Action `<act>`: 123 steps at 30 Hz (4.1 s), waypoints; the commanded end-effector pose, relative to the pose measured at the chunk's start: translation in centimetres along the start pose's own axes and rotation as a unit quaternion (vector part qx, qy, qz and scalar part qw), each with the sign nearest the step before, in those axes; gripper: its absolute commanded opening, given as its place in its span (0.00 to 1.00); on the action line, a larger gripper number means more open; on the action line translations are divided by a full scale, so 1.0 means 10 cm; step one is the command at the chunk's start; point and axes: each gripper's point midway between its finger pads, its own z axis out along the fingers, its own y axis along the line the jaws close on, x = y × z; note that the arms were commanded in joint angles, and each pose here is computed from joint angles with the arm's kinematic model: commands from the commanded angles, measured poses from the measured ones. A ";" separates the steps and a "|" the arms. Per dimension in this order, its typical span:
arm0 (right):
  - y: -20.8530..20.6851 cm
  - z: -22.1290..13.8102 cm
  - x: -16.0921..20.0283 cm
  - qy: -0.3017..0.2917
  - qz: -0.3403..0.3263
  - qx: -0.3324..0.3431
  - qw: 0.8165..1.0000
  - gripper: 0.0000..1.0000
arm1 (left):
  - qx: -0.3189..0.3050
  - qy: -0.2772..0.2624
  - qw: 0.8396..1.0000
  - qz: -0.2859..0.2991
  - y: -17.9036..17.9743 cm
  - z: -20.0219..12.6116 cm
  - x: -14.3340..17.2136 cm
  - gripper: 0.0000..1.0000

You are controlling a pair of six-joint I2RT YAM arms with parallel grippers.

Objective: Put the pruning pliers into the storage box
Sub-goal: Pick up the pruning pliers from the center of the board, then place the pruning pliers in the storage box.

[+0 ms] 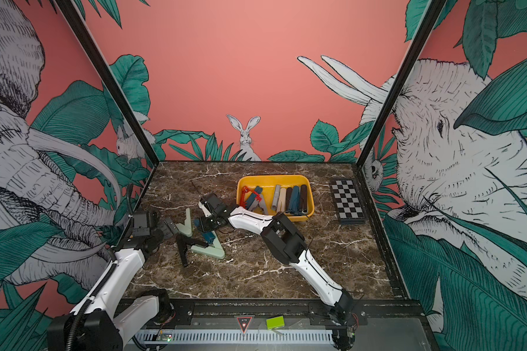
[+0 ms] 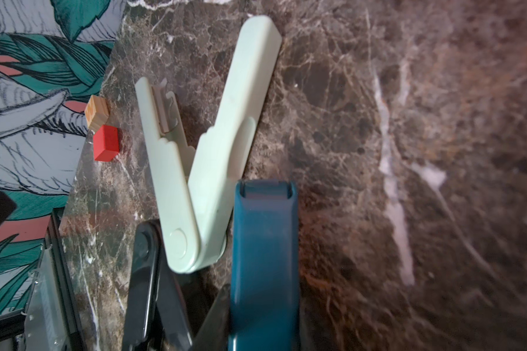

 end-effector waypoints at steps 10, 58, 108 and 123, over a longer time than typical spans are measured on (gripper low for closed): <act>0.41 -1.15 -0.73 -0.128 -0.035 -0.005 0.991 0.16 | 0.008 0.004 1.000 -0.014 0.02 0.02 0.09 0.99; -2.60 -2.47 -0.65 -0.117 0.057 0.412 0.902 0.15 | 0.005 0.007 1.000 0.016 -0.09 0.06 0.19 0.99; -3.37 -2.79 -0.03 -0.077 0.148 0.498 0.851 0.23 | 0.000 0.008 1.000 0.015 -0.07 0.05 0.20 0.99; -3.21 -2.84 -0.19 -0.109 0.137 0.466 0.867 0.56 | 0.002 0.010 1.000 0.011 -0.08 0.05 0.19 0.99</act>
